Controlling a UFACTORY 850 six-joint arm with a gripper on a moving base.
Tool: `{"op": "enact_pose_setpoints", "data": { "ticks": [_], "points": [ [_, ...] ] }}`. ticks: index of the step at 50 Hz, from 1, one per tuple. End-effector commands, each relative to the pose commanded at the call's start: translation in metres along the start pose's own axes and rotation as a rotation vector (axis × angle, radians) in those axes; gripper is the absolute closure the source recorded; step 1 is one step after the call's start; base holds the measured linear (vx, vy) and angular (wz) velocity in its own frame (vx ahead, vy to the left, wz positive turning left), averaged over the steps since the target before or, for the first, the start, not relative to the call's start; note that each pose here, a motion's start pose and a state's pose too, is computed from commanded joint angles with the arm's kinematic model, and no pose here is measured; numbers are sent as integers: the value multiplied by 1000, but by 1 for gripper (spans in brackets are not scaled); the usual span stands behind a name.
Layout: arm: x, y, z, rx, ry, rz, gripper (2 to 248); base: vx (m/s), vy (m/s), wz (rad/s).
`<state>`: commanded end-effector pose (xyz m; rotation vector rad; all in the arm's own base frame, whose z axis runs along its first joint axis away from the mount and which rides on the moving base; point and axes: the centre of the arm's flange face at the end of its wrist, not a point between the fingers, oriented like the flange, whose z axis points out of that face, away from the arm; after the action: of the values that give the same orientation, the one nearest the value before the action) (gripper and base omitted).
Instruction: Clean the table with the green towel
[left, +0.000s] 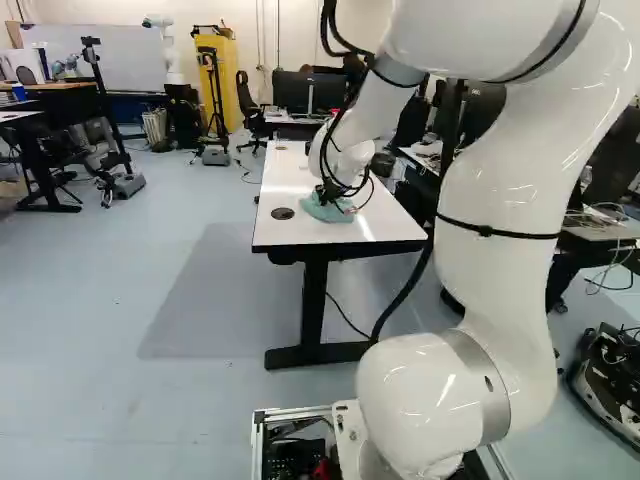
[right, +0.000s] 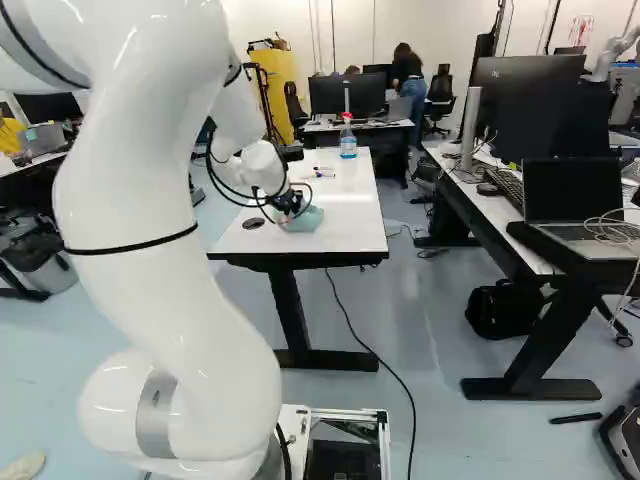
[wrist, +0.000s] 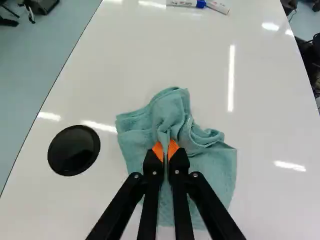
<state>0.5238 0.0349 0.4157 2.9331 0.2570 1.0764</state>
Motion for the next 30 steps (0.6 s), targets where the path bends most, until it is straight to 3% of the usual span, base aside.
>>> {"op": "enact_pose_setpoints", "data": {
  "ticks": [16, 30],
  "points": [
    [-23, -4, -21, 3, -11, -2, 220, 0, 0, 0],
    [-33, 13, -28, -20, -17, 26, 220, 0, 0, 0]
  ]
}}
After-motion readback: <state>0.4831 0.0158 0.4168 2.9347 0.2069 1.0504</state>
